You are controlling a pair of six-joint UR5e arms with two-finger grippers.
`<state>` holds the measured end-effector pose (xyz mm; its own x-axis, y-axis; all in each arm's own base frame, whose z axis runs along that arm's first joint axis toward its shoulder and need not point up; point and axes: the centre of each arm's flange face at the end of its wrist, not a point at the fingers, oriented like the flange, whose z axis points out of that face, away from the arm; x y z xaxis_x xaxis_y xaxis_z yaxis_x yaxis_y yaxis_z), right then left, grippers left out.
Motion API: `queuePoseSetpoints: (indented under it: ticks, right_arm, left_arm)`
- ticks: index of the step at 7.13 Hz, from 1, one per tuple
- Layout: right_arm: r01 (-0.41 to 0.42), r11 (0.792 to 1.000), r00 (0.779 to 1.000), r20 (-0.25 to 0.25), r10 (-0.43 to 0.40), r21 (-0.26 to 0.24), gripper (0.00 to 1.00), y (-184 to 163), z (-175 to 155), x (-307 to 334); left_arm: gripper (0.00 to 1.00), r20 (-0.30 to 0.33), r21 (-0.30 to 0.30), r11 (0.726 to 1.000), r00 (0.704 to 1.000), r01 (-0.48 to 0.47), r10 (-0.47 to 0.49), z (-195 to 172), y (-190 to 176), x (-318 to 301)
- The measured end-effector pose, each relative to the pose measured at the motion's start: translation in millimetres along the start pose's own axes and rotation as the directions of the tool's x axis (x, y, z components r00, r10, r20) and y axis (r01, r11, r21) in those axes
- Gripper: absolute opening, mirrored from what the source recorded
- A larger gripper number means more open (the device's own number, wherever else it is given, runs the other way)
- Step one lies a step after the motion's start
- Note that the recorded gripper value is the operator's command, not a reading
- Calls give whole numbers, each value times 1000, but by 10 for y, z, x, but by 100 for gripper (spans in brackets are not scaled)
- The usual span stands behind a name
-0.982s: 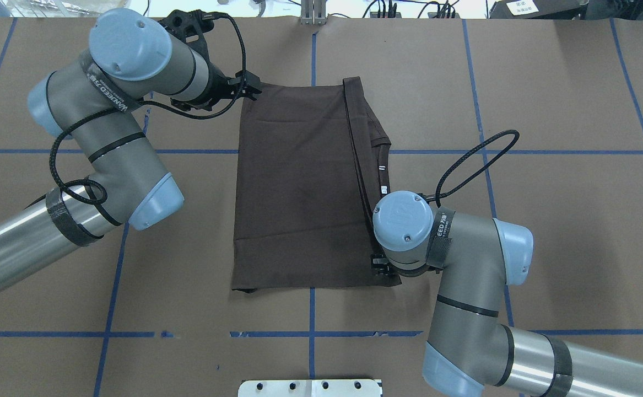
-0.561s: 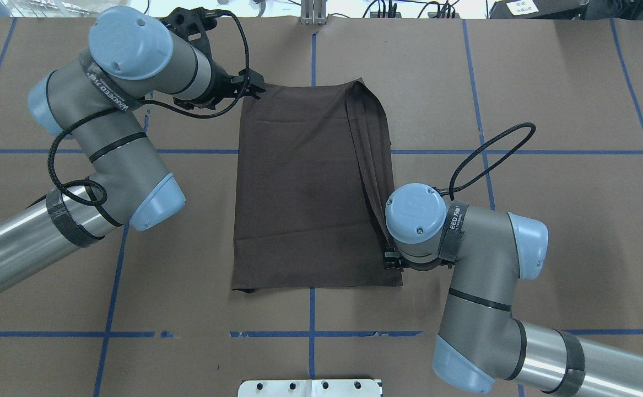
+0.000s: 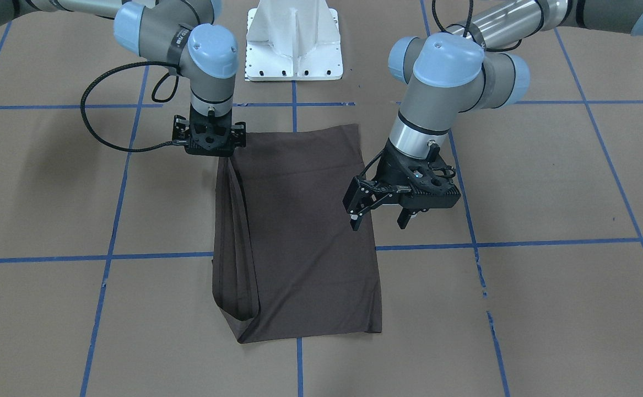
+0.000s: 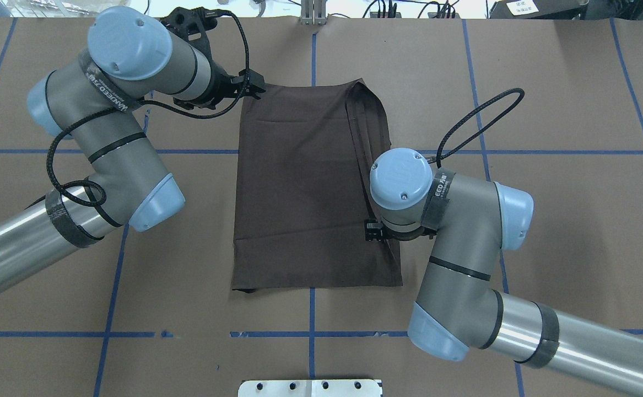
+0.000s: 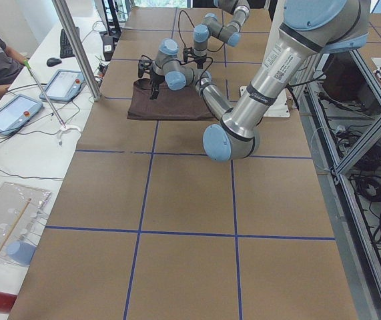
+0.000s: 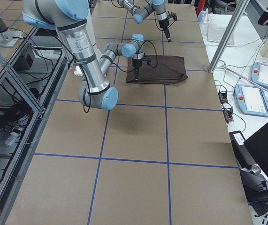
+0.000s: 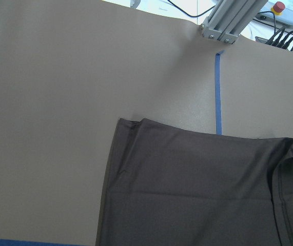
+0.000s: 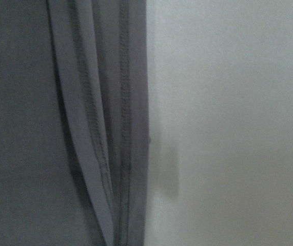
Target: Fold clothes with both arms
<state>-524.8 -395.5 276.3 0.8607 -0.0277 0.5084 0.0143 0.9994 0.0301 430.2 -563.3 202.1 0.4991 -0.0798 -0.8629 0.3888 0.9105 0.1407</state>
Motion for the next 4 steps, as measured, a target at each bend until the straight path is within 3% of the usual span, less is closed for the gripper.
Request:
queuePoseSetpoints:
  ticks: [4]
  right_arm:
    - [19,1000,999,31,-19,9,100,-343,251,-201]
  left_arm:
    - [100,0,0,1000,1000,-1,1,1,1,-3]
